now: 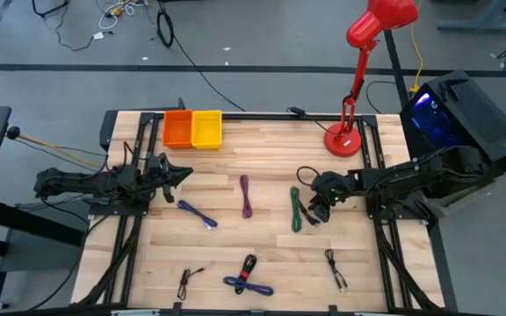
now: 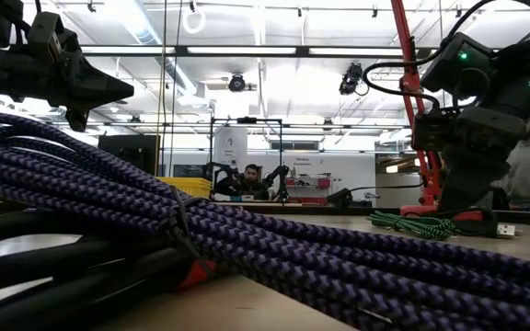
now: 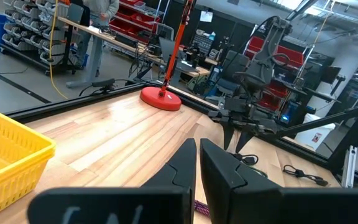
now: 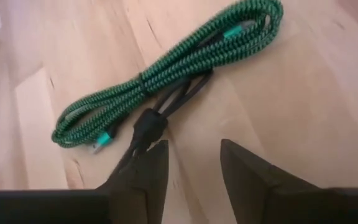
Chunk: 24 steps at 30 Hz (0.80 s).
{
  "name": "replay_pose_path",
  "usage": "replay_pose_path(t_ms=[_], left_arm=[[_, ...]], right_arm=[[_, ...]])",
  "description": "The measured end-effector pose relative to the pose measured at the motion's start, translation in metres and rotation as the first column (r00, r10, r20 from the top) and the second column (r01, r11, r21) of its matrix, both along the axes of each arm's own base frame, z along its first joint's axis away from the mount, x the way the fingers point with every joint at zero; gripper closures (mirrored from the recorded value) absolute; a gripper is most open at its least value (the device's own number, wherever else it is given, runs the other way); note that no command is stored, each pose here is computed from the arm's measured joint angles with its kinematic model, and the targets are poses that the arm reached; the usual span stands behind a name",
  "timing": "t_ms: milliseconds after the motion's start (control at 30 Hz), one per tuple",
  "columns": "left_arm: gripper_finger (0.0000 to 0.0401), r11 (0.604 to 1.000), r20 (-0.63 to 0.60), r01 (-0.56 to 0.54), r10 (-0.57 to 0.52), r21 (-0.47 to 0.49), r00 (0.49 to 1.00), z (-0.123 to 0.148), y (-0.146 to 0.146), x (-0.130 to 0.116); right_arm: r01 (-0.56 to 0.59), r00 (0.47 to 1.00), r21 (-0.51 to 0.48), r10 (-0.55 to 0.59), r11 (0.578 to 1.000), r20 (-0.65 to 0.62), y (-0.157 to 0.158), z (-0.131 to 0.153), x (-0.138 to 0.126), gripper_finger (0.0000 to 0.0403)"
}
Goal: Pick & Place USB Port
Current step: Put the black USB cable into the orange bin
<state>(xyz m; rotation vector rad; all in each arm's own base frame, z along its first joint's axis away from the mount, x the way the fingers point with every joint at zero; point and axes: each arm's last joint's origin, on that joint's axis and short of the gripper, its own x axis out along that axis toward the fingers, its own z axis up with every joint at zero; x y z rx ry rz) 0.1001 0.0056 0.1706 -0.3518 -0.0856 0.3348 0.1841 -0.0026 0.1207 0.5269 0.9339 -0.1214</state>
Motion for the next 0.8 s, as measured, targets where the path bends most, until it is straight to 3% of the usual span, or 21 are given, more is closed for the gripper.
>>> replay_pose_path(t_ms=[200, 300, 667, 800], left_arm=[[0.0376, 1.000, 0.000, 0.000, 0.000, 0.000, 1.000, 0.000, 0.000, 0.000], [0.0376, 1.000, 0.000, 0.000, 0.000, 0.000, 1.000, 0.000, 0.000, 0.000], [0.0376, 1.000, -0.001, 0.000, 0.000, 0.001, 1.000, 0.000, 0.000, 0.000], [0.0376, 1.000, -0.010, 0.000, 0.000, 0.002, 1.000, -0.001, 0.000, 0.000]], right_arm=[[-0.057, 0.995, 0.083, 0.050, 0.995, 0.089, 0.001, 0.006, 0.006, 0.0256], [-0.053, 0.996, 0.112, 0.044, 0.992, 0.075, 0.003, 0.005, 0.005, 0.0256], [-0.043, 0.999, 0.140, 0.041, 0.989, 0.018, 0.016, 0.002, 0.002, 0.0256], [-0.040, 0.999, 0.108, 0.040, 0.993, 0.009, 0.021, 0.002, 0.001, 0.0256]])
